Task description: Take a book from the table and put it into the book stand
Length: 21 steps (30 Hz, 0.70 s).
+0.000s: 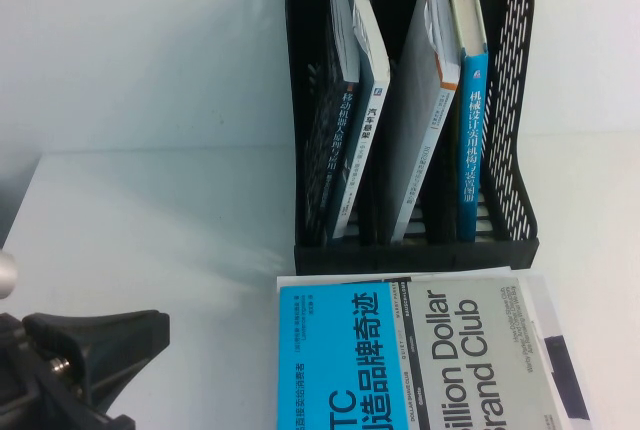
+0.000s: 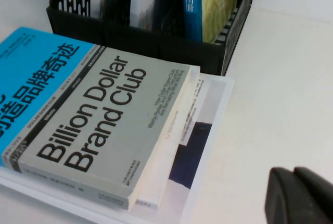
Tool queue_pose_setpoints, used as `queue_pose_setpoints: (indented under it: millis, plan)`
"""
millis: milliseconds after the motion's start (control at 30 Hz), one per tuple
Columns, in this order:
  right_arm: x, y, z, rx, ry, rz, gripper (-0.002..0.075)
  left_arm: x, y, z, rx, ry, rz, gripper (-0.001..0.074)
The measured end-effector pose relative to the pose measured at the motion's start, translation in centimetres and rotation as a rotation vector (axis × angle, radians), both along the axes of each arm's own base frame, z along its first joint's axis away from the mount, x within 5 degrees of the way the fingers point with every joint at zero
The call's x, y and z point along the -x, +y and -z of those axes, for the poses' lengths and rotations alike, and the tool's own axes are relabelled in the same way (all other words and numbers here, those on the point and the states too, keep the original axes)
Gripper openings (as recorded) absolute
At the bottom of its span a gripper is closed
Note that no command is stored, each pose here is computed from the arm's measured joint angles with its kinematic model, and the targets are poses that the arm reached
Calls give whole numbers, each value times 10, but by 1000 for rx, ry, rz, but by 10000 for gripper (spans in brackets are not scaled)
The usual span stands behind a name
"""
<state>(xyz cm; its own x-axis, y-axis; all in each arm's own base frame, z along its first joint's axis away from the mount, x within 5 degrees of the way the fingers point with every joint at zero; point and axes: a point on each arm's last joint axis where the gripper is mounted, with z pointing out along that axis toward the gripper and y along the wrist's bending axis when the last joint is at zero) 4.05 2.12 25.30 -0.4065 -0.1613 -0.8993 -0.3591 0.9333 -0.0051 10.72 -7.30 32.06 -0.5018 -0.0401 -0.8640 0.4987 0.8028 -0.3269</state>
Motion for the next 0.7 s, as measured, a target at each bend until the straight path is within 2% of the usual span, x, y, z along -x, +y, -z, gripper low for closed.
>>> queue_pose_setpoints:
  millis: [267,467,600,700]
  plan:
    - [0,0,1,-2,2,-1,-3,12,9,-6,7,-49,-18,-2]
    - [0,0,1,-2,2,-1,-3,33,37,-8,6,-215,-238,-2]
    - [0,0,1,-2,2,-1,-3,40,51,19,35,-299,-408,-2]
    - [0,0,1,-2,2,-1,-3,43,57,49,80,-335,-483,-2]
